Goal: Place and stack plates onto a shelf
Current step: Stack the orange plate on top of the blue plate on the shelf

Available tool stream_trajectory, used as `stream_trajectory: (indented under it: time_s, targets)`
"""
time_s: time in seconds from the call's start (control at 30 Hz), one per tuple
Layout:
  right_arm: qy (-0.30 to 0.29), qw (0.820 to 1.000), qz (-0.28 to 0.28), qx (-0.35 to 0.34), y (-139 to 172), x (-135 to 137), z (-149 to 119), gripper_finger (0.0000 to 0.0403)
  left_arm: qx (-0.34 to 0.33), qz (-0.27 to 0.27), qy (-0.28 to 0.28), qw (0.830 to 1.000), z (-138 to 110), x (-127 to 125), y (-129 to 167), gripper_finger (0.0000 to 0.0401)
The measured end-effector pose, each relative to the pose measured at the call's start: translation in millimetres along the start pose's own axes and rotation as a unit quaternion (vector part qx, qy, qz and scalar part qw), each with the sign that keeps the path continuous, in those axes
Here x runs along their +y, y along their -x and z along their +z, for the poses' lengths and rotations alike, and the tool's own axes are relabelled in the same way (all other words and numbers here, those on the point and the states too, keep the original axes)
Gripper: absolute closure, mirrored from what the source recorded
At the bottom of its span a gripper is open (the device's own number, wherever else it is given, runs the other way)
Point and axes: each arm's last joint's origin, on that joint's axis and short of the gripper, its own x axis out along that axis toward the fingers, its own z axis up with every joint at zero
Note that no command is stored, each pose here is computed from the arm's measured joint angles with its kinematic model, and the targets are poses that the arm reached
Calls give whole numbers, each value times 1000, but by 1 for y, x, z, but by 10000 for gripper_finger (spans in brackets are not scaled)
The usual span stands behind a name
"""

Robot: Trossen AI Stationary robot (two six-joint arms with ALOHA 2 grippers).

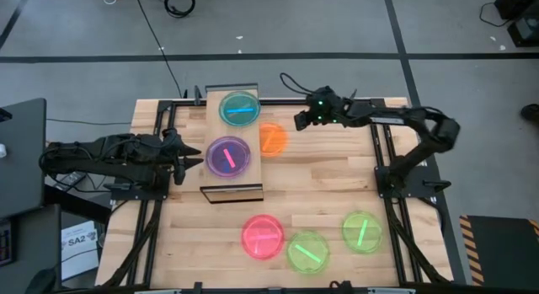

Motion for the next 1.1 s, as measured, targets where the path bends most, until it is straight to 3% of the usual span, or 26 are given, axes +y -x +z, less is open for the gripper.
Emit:
stream_trajectory:
  time_s: [0.47, 1.1]
  targets:
    - [-34, 997, 36, 55, -75, -17, -30, 237, 0, 0, 1, 1000, 0, 0, 0, 241]
    - [-16, 996, 47, 68, -97, -9, -51, 237, -2, -1, 1, 1000, 0, 0, 0, 241]
